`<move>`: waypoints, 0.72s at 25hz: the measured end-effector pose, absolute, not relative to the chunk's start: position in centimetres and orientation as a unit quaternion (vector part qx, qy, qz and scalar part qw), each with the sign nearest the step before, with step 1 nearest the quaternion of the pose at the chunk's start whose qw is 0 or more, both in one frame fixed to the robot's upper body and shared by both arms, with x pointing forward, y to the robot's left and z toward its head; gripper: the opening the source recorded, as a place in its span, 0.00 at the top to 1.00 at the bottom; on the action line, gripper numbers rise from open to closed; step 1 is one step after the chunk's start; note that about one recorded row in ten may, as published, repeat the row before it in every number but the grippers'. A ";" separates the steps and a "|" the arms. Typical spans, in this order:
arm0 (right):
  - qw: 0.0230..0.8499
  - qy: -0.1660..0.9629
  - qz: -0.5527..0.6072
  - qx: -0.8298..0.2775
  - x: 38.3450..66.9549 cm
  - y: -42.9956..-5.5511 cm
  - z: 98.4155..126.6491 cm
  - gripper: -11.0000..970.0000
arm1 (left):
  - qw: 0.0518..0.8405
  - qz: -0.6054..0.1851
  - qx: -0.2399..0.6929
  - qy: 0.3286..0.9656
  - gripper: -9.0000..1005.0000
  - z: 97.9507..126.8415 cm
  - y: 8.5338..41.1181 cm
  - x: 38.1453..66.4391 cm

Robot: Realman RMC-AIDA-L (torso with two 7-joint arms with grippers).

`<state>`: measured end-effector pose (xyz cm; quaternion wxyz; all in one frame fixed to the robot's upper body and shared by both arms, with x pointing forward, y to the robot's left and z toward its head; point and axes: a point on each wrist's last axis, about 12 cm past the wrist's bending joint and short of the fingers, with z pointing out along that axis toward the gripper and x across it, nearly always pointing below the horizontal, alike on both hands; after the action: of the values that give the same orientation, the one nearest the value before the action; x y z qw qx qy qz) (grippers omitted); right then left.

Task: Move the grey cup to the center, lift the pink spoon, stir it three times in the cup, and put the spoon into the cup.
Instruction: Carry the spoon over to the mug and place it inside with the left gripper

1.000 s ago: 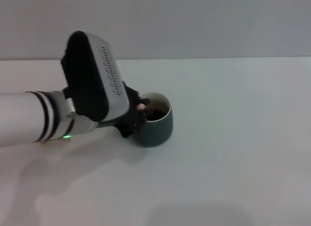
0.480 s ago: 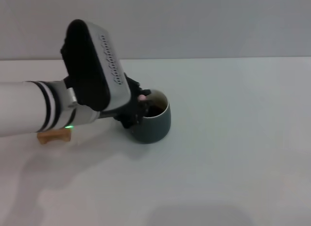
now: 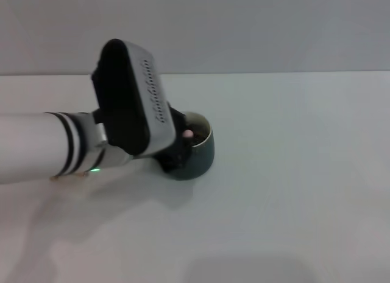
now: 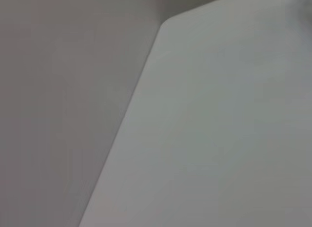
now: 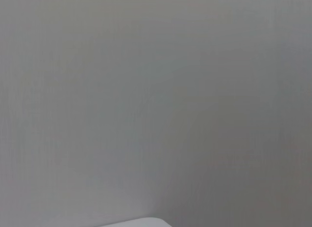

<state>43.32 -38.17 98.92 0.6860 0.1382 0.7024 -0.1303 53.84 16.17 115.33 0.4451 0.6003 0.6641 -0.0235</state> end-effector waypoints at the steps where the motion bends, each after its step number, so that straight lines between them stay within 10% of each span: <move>1: 0.686 0.702 -0.130 0.138 43.3 -38.2 98.9 0.99 | 0.445 -0.020 0.595 0.669 0.85 115.3 16.6 53.9; 18: 0.684 0.703 -0.134 0.139 42.9 -38.4 98.8 0.99 | 0.479 0.010 0.551 0.683 0.85 115.1 17.9 55.1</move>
<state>42.93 -38.35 98.83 0.6842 0.1393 0.7032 -0.1339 55.11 17.93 115.12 0.4794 0.5507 0.6832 0.0103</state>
